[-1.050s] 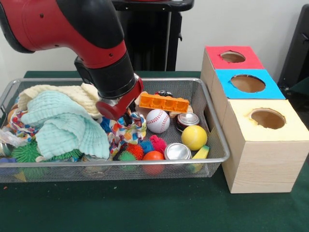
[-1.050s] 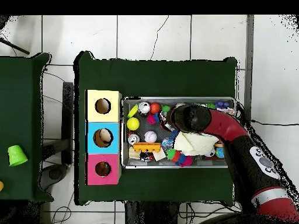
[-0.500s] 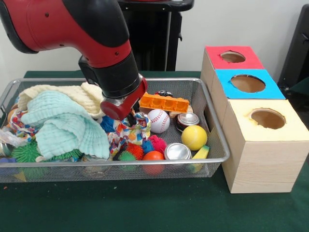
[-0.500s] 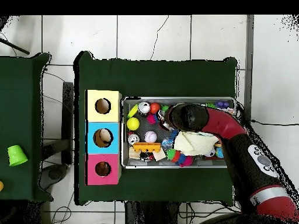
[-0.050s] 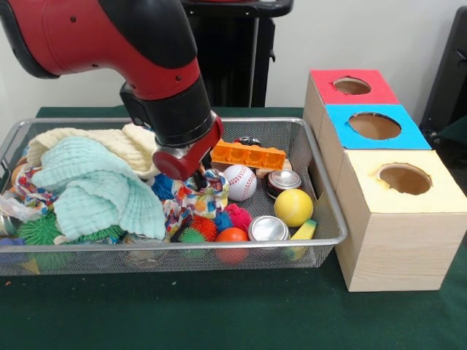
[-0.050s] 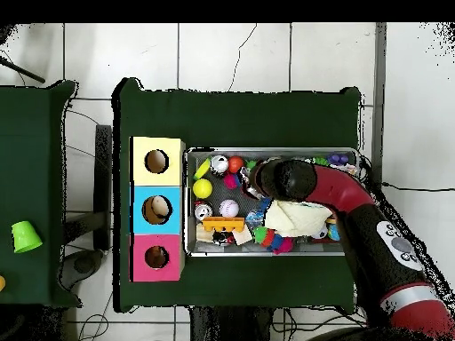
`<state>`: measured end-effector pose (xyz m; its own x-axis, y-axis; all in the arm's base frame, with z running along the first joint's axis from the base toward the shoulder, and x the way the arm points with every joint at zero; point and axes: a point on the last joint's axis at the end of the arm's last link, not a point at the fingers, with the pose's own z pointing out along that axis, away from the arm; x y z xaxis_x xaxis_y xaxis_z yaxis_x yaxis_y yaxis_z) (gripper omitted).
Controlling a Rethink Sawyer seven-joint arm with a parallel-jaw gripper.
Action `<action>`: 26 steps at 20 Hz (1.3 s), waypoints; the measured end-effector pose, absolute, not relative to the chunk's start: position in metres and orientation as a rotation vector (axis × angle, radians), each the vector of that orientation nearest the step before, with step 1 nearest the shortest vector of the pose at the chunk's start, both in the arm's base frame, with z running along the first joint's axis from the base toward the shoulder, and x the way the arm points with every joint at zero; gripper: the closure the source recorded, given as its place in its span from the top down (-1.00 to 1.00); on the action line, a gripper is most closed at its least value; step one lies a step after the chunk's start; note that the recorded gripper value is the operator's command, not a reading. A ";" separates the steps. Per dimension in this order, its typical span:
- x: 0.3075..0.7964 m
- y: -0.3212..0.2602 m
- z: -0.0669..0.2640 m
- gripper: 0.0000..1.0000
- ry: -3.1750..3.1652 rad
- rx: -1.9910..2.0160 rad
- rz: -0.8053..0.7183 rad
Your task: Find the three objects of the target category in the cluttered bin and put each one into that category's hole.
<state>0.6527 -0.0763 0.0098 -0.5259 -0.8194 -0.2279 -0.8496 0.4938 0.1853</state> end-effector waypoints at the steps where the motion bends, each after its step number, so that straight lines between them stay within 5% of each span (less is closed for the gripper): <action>1: 0.651 -0.075 0.009 -1.00 2.616 -1.470 0.417; 26: 0.608 -0.050 -0.018 -1.00 2.526 -1.526 0.347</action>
